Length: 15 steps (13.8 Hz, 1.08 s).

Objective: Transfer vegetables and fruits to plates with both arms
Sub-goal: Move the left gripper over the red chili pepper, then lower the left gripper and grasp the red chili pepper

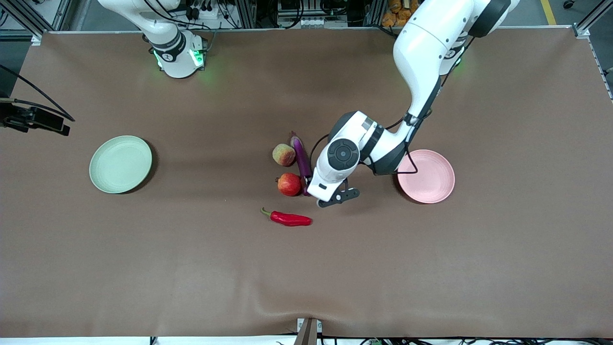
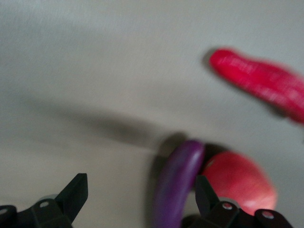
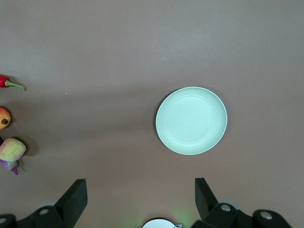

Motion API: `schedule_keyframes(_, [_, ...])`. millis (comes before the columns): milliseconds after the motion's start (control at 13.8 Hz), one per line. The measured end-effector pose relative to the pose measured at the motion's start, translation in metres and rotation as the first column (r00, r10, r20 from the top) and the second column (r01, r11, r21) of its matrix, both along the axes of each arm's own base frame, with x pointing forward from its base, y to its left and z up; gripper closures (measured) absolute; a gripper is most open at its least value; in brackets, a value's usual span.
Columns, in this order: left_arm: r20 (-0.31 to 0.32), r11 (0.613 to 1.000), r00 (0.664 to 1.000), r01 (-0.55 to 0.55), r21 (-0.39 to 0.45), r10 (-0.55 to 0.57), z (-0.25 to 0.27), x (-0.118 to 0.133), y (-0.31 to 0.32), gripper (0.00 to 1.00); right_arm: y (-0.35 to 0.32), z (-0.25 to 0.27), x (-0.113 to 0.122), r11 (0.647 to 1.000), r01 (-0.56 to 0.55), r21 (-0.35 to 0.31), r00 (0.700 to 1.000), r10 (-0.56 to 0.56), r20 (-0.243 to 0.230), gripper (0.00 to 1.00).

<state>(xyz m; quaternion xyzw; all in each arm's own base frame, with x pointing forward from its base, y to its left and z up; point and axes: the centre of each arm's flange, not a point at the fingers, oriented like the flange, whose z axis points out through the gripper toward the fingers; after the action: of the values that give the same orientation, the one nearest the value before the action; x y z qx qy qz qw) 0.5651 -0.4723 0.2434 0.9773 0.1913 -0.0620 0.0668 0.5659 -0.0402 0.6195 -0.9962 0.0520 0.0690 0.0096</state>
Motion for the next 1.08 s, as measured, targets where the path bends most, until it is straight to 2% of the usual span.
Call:
schedule_keyframes(144, [0.057, 0.981, 0.98, -0.186, -0.063, 0.19, 0.006, 0.012, -0.004, 0.0, 0.0, -0.001, 0.0, 1.0, 0.0, 0.0, 1.0, 0.0, -0.001, 0.0])
schedule_keyframes(289, [0.066, 0.914, 0.916, -0.385, -0.131, 0.396, 0.003, 0.015, -0.014, 0.0, 0.0, -0.002, 0.001, 1.0, 0.0, 0.0, 1.0, 0.0, -0.003, 0.0])
schedule_keyframes(361, [0.066, 0.861, 0.866, -0.481, -0.165, 0.497, -0.004, 0.014, -0.022, 0.0, 0.0, -0.002, 0.001, 1.0, 0.0, 0.0, 1.0, 0.0, -0.004, 0.0])
schedule_keyframes(505, [0.077, 0.736, 0.738, -0.648, -0.197, 0.67, -0.021, 0.009, -0.035, 0.0, 0.0, -0.003, 0.001, 1.0, 0.0, 0.0, 1.0, 0.0, -0.005, 0.0])
schedule_keyframes(650, [0.105, 0.621, 0.615, -0.748, -0.234, 0.781, -0.032, 0.005, -0.048, 0.0, 0.001, -0.003, 0.001, 1.0, -0.001, 0.0, 1.0, 0.001, -0.005, 0.0])
schedule_keyframes(722, [0.106, 0.582, 0.576, -0.771, -0.259, 0.811, -0.035, 0.004, -0.055, 0.0, 0.001, -0.003, 0.001, 1.0, -0.001, 0.0, 1.0, 0.001, -0.005, 0.0])
schedule_keyframes(866, [0.093, 0.543, 0.543, -0.783, -0.302, 0.834, -0.038, 0.006, -0.062, 0.0, 0.001, -0.003, 0.001, 1.0, -0.001, 0.0, 1.0, 0.001, -0.005, 0.0])
schedule_keyframes(1083, [0.083, 0.52, 0.529, -0.773, -0.364, 0.844, -0.043, 0.012, -0.061, 0.0, 0.001, -0.005, 0.003, 1.0, -0.001, 0.0, 1.0, 0.001, -0.009, 0.0])
